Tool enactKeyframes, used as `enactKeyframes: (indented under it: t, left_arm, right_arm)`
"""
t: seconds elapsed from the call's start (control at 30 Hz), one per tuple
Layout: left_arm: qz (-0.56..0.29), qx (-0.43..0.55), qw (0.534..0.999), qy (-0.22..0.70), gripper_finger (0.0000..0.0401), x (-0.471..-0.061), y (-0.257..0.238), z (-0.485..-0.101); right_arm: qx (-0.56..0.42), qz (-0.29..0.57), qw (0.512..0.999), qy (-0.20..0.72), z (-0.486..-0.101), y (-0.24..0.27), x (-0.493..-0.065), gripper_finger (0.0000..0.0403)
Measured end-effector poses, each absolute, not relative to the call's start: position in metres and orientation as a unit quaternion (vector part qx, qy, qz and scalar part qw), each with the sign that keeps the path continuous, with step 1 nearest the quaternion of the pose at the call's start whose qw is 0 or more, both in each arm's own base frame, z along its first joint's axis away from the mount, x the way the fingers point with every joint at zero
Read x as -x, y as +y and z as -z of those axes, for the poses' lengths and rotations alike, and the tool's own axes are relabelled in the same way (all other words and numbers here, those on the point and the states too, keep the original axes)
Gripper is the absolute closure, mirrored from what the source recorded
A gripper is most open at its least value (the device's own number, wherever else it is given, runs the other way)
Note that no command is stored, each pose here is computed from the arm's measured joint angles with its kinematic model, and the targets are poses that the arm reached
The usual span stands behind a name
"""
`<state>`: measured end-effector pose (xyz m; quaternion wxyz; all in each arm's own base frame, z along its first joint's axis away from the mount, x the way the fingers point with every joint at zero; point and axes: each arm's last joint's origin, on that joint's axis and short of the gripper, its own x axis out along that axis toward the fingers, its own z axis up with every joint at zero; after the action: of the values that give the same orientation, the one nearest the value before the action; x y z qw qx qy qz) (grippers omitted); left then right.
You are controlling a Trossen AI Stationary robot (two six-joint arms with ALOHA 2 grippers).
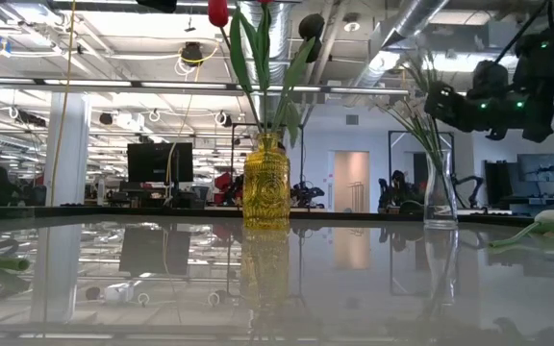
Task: Sort flowers into vase by color
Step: Put the white flowers into the transparent flower vase
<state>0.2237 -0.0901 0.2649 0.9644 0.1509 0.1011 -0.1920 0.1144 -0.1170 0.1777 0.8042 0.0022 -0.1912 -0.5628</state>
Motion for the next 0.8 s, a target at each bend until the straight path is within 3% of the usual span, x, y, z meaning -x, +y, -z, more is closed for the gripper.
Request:
enactKeyframes:
  t: [0.27,0.57,0.8]
  left_arm:
    - [0.193,-0.152,0.964,0.107,0.0273,-0.223,-0.09,-0.264]
    - [0.194,-0.163,0.962,0.105,0.0273,-0.224,-0.09,-0.264]
    - [0.19,-0.161,0.962,0.111,0.0273,-0.224,-0.087,-0.263]
  right_arm:
    - [0.019,0.556,0.816,-0.156,-0.172,-0.114,-0.12,0.0385]
    - [0.083,0.533,0.835,-0.111,-0.172,-0.103,-0.129,0.0301]
    - [0.103,0.569,0.812,-0.078,-0.17,-0.1,-0.131,0.0265]
